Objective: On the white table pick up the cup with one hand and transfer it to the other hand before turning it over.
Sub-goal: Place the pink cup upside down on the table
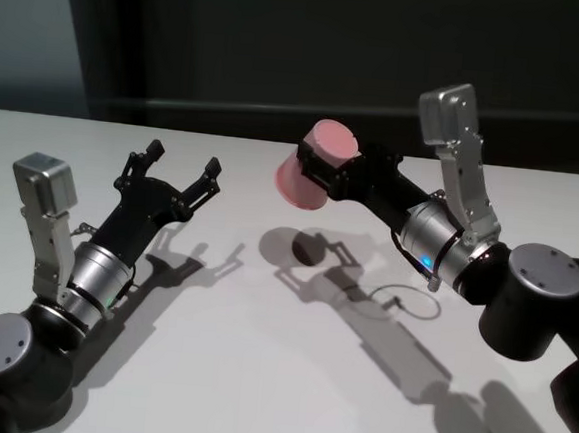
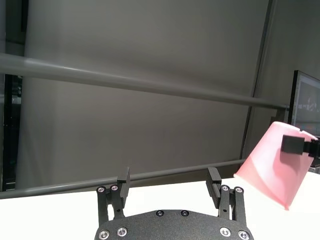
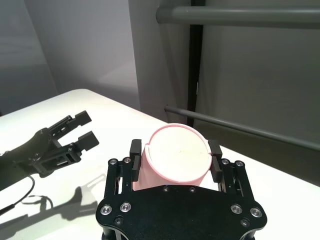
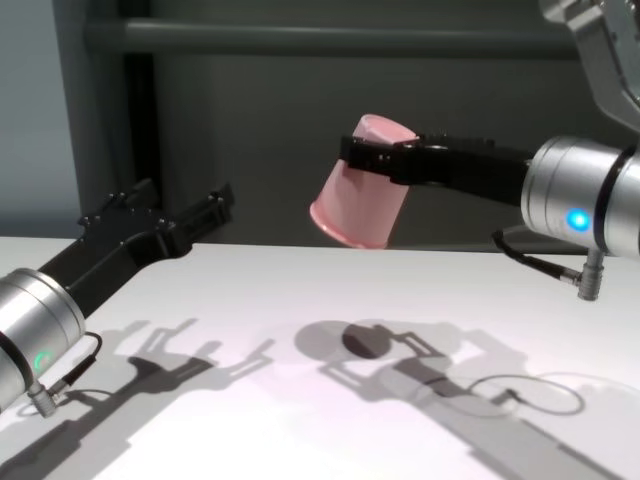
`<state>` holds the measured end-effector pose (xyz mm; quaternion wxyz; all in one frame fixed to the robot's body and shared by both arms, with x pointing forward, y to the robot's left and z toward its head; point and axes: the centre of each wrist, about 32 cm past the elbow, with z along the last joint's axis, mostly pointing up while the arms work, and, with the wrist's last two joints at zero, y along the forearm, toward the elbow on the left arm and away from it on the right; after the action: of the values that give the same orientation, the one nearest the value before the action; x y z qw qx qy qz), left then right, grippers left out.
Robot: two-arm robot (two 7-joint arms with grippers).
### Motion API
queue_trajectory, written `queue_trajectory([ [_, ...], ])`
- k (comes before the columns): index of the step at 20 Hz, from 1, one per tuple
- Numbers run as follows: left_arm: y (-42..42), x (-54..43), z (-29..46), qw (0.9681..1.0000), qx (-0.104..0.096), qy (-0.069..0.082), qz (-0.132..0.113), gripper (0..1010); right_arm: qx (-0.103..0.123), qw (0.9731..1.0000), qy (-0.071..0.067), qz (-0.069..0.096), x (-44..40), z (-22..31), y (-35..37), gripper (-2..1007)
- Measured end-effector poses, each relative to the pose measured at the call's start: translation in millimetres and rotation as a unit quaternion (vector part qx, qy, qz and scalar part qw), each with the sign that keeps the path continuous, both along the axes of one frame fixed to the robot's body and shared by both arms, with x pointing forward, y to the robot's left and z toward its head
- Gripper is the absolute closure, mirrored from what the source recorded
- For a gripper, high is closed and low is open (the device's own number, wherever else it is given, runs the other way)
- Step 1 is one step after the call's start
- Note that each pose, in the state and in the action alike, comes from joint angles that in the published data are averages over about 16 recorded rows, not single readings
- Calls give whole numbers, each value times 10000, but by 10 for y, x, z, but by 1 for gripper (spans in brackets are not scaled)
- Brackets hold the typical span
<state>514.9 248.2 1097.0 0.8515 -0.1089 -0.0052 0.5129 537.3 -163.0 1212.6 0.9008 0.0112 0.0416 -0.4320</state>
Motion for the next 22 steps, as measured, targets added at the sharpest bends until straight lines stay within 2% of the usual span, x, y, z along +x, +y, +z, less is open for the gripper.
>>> queue_trajectory([
  [5,0,0,0,10000,0,0,0,8,-402,9989,228,0,2,5,73,231],
  [9,0,0,0,10000,0,0,0,8,-636,9972,381,21,10,-16,113,231],
  [14,0,0,0,10000,0,0,0,9,-828,9952,520,46,21,-70,145,231],
  [22,0,0,0,10000,0,0,0,9,-991,9929,655,61,39,-177,168,231],
])
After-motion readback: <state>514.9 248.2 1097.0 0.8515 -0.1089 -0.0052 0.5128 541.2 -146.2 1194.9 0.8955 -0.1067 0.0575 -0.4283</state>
